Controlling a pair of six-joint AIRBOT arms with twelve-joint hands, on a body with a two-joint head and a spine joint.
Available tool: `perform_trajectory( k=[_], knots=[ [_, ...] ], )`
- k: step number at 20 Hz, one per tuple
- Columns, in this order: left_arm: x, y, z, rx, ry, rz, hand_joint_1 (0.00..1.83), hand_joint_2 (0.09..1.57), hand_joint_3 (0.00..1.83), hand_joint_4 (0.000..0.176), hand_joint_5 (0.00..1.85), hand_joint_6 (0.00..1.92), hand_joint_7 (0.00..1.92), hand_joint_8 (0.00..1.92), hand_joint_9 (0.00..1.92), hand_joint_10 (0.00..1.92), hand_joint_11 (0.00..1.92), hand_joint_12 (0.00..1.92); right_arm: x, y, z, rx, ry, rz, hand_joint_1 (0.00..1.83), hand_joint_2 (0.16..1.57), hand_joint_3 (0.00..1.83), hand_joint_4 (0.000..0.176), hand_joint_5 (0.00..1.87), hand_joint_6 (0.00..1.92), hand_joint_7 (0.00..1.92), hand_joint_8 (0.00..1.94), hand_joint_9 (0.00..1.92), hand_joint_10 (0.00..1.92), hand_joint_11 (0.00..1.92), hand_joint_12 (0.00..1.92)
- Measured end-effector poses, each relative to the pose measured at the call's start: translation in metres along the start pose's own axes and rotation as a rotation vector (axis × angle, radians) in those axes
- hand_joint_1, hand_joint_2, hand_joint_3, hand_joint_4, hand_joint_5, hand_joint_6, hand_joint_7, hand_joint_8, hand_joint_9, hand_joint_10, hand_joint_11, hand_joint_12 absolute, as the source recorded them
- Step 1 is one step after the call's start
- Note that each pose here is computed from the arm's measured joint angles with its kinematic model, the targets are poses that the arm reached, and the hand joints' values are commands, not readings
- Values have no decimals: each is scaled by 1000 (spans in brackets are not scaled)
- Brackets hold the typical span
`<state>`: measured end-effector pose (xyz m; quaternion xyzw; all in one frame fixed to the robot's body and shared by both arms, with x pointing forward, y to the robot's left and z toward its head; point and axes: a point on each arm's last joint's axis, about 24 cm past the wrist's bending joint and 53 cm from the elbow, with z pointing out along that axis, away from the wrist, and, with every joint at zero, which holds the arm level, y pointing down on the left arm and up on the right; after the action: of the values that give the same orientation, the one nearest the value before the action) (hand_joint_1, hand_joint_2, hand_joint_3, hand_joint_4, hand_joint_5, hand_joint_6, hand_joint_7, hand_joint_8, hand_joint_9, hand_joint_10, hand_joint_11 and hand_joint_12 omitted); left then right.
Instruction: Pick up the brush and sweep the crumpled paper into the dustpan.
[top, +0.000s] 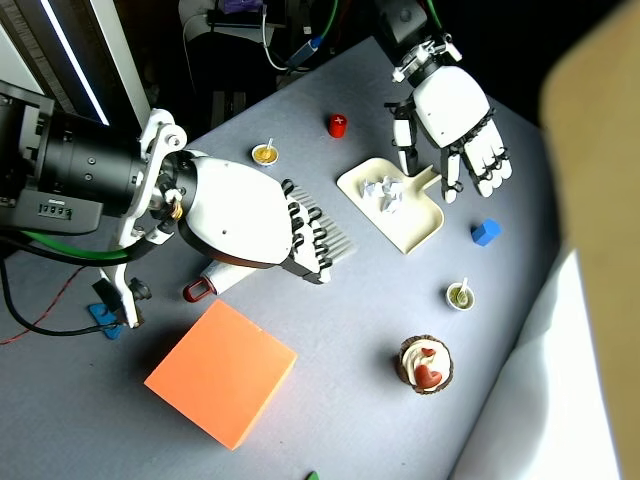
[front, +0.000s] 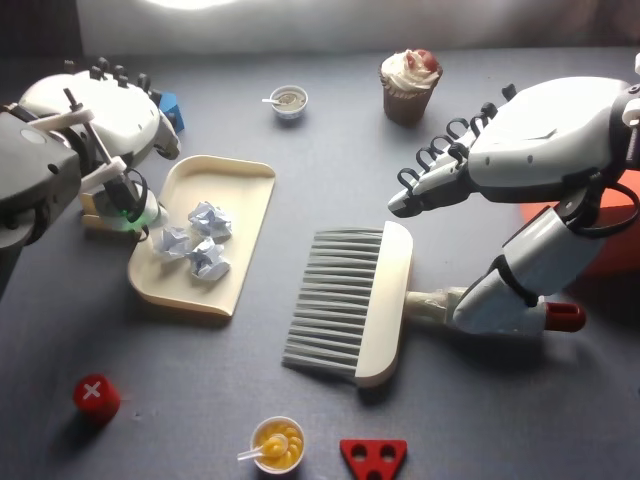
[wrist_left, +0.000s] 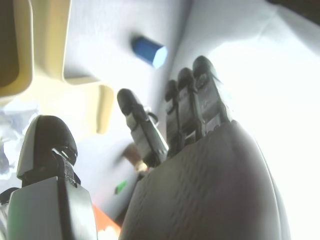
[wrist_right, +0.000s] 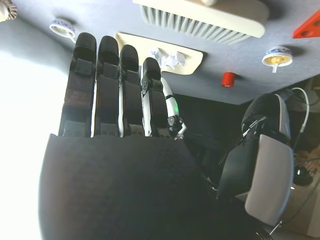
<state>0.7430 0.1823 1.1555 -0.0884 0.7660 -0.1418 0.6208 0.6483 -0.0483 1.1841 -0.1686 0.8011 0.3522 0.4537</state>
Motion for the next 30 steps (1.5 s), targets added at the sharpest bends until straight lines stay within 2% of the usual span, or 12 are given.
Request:
perform_trajectory(
  k=[1,2,3,5,10,12,13,18,20,24,27,30],
  knots=[
    [1,-2,-1,5,3,0,838,1093,4,120,575,0,185,1,135,0,109,7,-2,-2,-1,4,-8,3,262,834,2,0,239,0,293,1,314,0,356,12],
    [3,-6,-2,14,8,1,810,1100,6,133,530,0,167,0,132,0,106,5,-8,-3,-2,7,-26,5,253,847,7,0,238,0,286,0,294,0,332,2],
    [4,-7,-3,17,10,1,813,1097,4,130,465,0,172,3,146,5,101,3,-11,-5,-2,11,-36,17,250,859,10,0,213,0,265,0,280,0,328,1],
    [5,-9,-3,21,12,1,832,1090,0,103,398,0,176,6,156,8,111,9,-13,-7,-3,16,-41,23,268,858,6,0,194,1,244,0,271,0,303,0],
    [6,-12,-4,30,12,9,798,1061,0,71,256,0,180,4,182,10,151,25,-17,-3,-4,8,-51,26,272,829,0,0,257,19,280,12,291,8,310,4],
    [4,-11,-4,27,8,12,796,1030,0,32,256,2,219,15,212,17,175,33,-16,-1,-4,4,-51,25,236,833,0,0,230,3,268,4,286,3,319,7],
    [3,-9,-5,24,5,12,816,1022,0,4,234,0,225,14,210,12,161,27,-16,-1,-4,4,-51,25,224,837,0,0,223,0,262,0,288,4,326,10],
    [-2,-6,-5,19,-4,12,827,997,0,0,192,5,223,4,206,4,133,12,-18,-1,-4,5,-58,26,284,824,0,0,213,0,263,0,304,5,340,13],
    [-10,-9,-5,29,-17,12,821,999,0,0,185,0,211,1,188,1,117,4,-18,-1,-4,5,-58,27,239,860,11,0,163,0,222,0,267,0,314,2],
    [-28,-16,-5,49,-43,26,817,996,0,0,200,6,207,1,181,0,121,5,-18,2,-4,0,-63,32,233,900,5,0,218,4,278,4,298,3,325,4],
    [-39,-13,-5,40,-59,27,800,992,0,0,215,8,234,9,198,6,145,14,-18,2,-4,-1,-63,31,207,922,11,0,186,0,264,0,284,1,304,0],
    [-54,-17,-7,42,-81,36,808,992,0,0,220,7,236,6,203,5,145,13,-18,4,-4,-3,-62,31,219,923,6,0,194,3,262,0,281,0,310,2]
  ],
)
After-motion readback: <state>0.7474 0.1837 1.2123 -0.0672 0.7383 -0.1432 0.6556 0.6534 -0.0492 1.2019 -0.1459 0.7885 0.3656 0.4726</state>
